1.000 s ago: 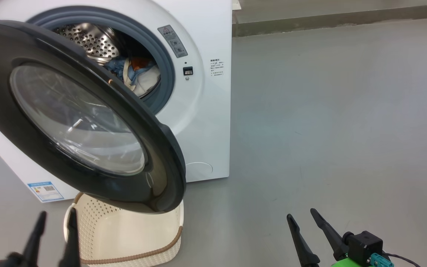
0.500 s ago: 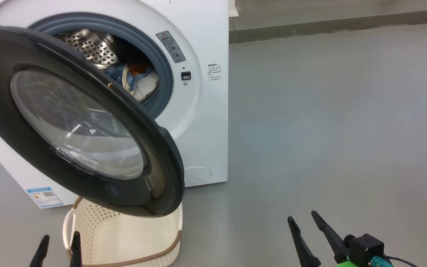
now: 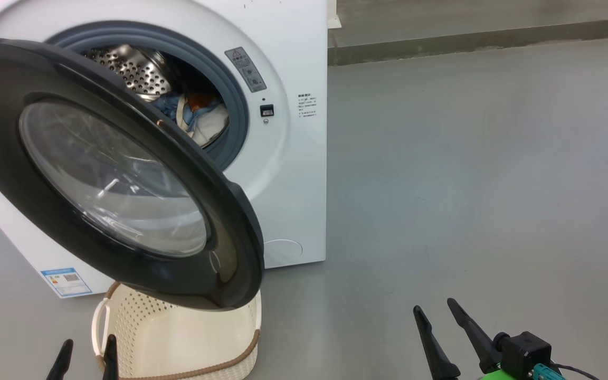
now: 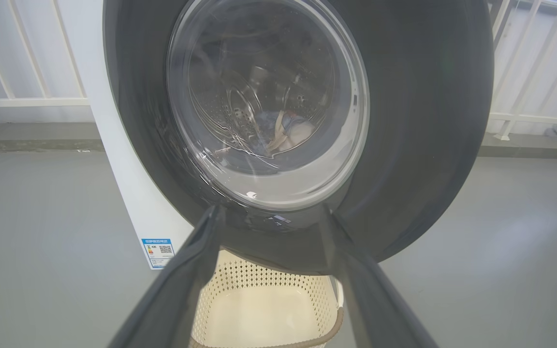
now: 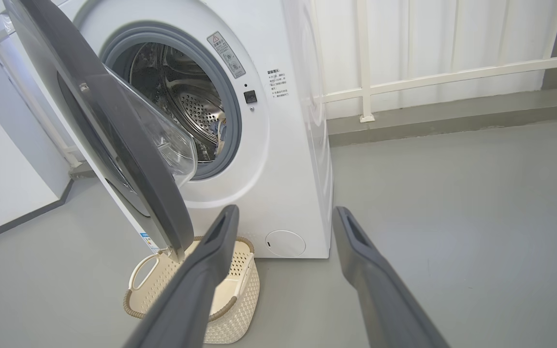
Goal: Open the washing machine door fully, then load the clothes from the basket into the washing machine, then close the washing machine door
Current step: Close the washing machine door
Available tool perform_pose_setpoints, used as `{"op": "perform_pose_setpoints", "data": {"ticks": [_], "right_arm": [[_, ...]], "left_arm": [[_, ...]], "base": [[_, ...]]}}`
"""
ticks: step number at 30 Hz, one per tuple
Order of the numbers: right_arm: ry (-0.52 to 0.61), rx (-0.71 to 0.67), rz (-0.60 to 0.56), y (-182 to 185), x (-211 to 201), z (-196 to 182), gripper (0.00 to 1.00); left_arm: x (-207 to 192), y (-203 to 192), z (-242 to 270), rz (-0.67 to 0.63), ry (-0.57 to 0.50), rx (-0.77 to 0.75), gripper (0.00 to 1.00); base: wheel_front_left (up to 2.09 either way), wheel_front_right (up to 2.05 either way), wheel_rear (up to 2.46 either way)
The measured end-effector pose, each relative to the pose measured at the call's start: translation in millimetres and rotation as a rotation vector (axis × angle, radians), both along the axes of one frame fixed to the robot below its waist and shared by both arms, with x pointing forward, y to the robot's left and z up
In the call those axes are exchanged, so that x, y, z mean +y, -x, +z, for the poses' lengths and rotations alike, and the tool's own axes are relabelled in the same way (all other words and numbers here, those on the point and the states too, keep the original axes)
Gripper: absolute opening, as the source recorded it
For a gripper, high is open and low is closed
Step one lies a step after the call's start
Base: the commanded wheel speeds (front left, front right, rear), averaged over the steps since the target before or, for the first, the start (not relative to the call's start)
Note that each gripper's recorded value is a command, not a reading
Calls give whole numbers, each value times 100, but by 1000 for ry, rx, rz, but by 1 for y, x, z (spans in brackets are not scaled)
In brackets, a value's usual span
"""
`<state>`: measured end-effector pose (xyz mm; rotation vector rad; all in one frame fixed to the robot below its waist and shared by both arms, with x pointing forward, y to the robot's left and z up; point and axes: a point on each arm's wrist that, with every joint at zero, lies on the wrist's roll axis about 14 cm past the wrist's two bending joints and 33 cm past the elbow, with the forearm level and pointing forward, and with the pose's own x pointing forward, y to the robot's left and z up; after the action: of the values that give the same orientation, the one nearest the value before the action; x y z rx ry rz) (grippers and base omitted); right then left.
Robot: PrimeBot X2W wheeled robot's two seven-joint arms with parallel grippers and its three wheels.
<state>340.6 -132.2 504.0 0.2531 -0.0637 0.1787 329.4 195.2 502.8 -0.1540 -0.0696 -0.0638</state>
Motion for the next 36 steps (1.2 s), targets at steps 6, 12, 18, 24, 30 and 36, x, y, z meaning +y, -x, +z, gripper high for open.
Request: {"op": "perform_pose_setpoints", "data": {"ticks": [6, 12, 18, 24, 30, 36], "right_arm": [[0, -1, 2, 0, 1, 0, 100], [-1, 1, -4, -1, -1, 0, 15], [-7, -48, -9, -4, -3, 15, 0], [-41, -202, -14, -7, -5, 66, 0], [-81, -431, 78, -3, 22, 141, 0], [-101, -554, 269, 11, 79, 179, 0]], "left_arm": [[-1, 0, -1, -2, 0, 5, 100], [0, 1, -3, -2, -1, 10, 100], [0, 1, -4, 1, 0, 14, 100], [2, 1, -7, 6, 7, 22, 100], [3, 3, -9, 14, 16, 30, 100], [8, 8, -11, 31, 23, 35, 100]], "base": [[0, 0, 0], [0, 0, 0], [0, 0, 0], [0, 0, 0], [0, 0, 0], [0, 0, 0]]}}
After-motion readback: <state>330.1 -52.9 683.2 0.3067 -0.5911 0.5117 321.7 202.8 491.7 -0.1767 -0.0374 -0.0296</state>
